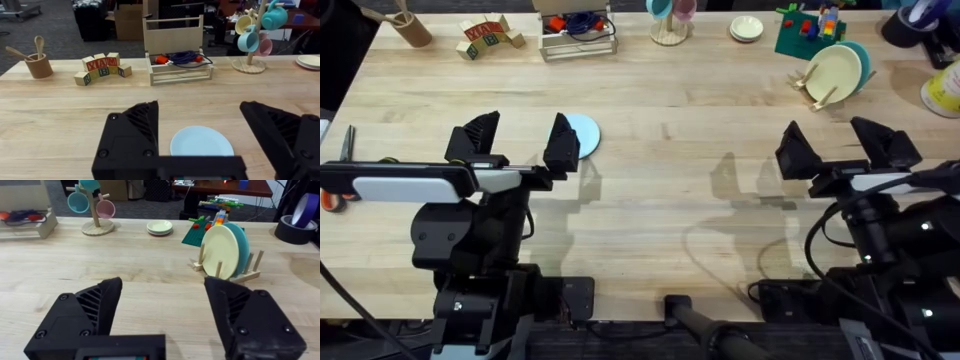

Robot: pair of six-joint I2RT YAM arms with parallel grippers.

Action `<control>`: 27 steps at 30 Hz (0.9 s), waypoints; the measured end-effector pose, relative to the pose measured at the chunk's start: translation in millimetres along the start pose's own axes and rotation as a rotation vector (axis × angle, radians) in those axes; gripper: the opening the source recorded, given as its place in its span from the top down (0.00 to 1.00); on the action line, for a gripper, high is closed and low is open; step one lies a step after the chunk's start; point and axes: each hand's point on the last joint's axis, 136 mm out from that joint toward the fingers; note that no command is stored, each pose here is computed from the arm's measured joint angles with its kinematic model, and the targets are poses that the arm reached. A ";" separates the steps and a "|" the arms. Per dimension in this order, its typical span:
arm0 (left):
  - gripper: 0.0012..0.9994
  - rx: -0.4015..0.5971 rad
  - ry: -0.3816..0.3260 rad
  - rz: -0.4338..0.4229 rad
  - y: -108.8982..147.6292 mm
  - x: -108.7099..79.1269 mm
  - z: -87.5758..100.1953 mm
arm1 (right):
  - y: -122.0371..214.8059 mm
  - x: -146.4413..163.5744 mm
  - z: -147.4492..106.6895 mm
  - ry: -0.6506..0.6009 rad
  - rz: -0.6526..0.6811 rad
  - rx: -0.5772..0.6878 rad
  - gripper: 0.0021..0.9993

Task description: Pick up the plates from the table one by one and place each into a slot on the dish rack.

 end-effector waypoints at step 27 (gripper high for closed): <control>0.01 0.033 -0.004 0.003 5.7 -1.2 10.0 | 5.5 -0.3 4.3 0.000 0.004 0.039 0.01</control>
Point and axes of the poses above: each hand's point on the last joint's axis, 136 mm out from that joint toward the fingers, its own y axis back along the fingers, its own x axis along the line the jaws close on, z = x × y, and after that the axes turned 6 degrees about y, right-handed
